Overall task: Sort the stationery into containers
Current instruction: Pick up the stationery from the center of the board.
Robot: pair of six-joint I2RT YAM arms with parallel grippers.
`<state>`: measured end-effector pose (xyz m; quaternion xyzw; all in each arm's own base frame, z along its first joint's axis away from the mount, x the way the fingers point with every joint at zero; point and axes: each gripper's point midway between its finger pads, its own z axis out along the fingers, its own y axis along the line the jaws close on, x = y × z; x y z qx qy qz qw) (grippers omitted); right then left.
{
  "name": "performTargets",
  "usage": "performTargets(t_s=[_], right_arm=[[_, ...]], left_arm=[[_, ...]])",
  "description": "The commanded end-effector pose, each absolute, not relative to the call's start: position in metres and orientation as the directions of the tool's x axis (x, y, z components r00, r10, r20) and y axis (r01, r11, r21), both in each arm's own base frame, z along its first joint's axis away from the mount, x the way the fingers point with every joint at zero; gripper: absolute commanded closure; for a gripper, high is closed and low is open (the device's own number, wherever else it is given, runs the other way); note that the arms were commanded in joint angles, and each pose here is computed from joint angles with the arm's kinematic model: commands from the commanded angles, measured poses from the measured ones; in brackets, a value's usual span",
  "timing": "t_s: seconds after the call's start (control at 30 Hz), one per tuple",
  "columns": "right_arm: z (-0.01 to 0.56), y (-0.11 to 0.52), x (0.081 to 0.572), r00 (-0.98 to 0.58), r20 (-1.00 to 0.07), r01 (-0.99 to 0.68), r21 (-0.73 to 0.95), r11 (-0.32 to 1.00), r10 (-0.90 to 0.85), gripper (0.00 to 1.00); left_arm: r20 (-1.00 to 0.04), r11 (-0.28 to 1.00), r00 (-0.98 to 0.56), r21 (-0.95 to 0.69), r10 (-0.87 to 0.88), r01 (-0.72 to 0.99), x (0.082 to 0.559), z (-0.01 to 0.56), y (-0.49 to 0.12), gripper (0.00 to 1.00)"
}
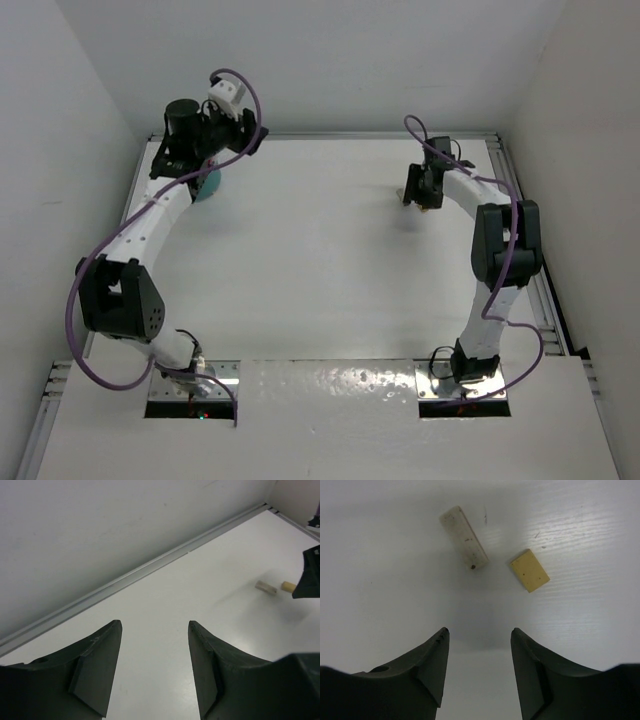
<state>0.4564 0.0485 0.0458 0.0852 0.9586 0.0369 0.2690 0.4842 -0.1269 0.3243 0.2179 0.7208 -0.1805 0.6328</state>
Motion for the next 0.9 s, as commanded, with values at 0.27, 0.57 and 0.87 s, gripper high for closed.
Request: performTargets(t_s=[0.27, 0.57, 0.87], right_arm=[[0.042, 0.061, 0.459, -0.841, -0.491, 0.14, 0.21, 0.968, 0.228, 0.45], [0.035, 0.051, 0.494, -0.82, -0.518, 0.161, 0.197, 0.967, 0.242, 0.42], [0.012, 0.053, 0.526, -0.827, -0.509, 0.163, 0.186, 0.969, 0.237, 0.53]], left_arm=[[-0.995, 0.824, -0.079, 0.005, 0.06, 0.567, 0.421, 0.323, -0.146, 0.46], [-0.999, 0.865, -0.035, -0.018, 0.0, 0.502, 0.409, 0.324, -0.131, 0.46], [-0.999, 0.896, -0.022, -0.042, -0.036, 0.442, 0.407, 0.317, -0.112, 0.46]])
